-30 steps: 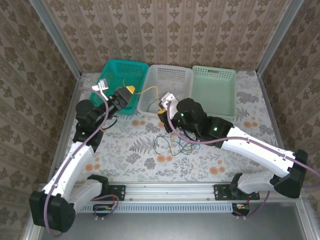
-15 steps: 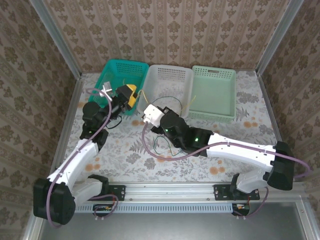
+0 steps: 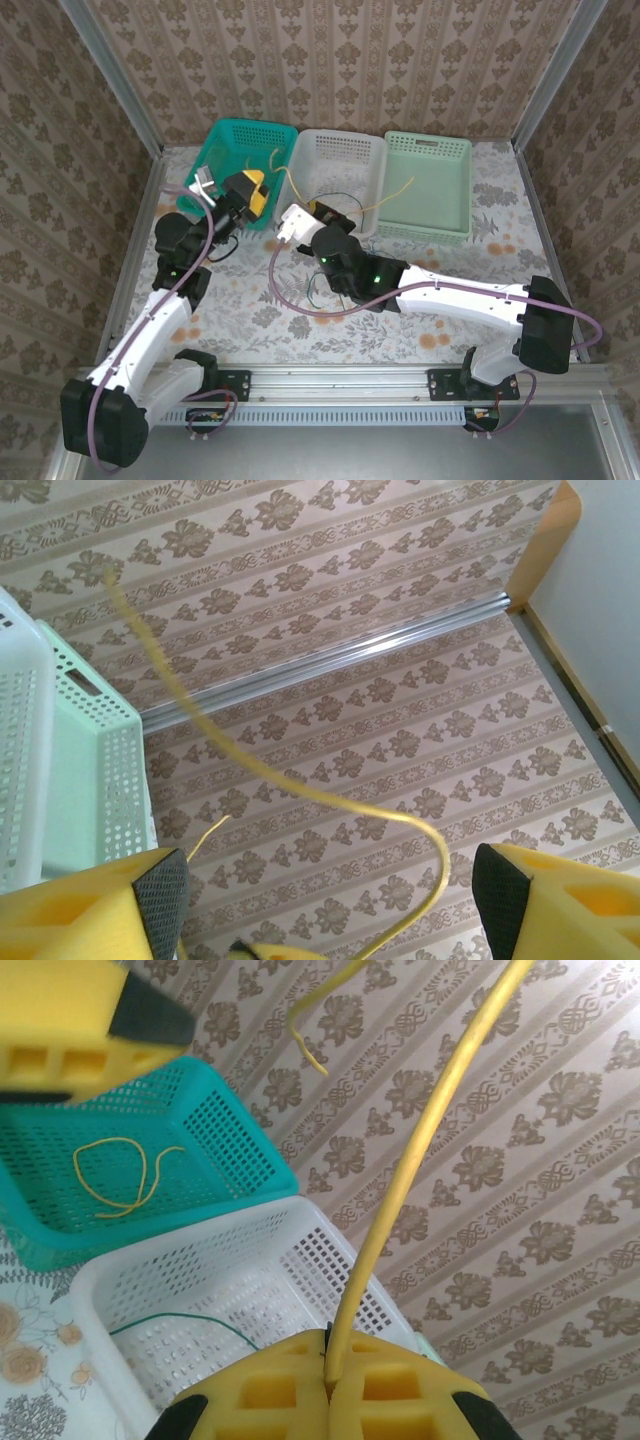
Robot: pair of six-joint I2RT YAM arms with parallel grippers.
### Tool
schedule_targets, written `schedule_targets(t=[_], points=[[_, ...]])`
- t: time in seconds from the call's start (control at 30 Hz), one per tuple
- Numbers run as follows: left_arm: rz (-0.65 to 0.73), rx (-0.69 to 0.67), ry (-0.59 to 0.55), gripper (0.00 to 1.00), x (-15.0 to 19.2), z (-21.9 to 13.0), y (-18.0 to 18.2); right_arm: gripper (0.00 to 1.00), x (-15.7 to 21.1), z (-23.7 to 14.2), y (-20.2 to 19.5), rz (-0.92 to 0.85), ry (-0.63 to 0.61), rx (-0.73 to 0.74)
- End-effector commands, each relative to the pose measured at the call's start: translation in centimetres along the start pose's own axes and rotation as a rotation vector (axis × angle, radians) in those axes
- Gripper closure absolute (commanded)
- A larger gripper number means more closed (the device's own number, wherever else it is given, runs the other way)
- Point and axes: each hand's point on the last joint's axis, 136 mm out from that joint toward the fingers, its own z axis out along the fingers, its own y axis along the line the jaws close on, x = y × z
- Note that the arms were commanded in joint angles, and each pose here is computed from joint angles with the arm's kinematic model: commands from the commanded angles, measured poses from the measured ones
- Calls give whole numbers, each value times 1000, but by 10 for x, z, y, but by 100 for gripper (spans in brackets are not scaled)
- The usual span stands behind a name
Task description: Untangle the cables
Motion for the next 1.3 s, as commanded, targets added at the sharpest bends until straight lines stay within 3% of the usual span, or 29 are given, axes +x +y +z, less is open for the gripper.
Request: schedule_targets(t=[0.0,0.43,0.63,0.7,0.83,1.03,1.13,1.27], points=[[-20,10,1,22,1,0,2,100,-9,-8,-12,24,-33,36],[-21,61,-40,22,-9,7,-3,100,-20,-10,26,-66,-90,-50],[-36,89,-43,31,-12,12,-5,100,-18,-11,34,-83,-95,-70],[-32,96,-42,38,-12,13,-5,100,-15,-10,35,-85,-86,-66],[-7,79,-33,65,-11,11,-3,100,-9,-10,38,-123,-70,-72],[98,-11,-33,88,-19,-4,3,100,24,-15,52,-244,1,-135],[220,-95,-6,97,-19,-11,4,100,48,-21,66,-337,51,-217],[420,-240,81,100,-12,-20,5,100,76,-24,81,-523,114,-271]])
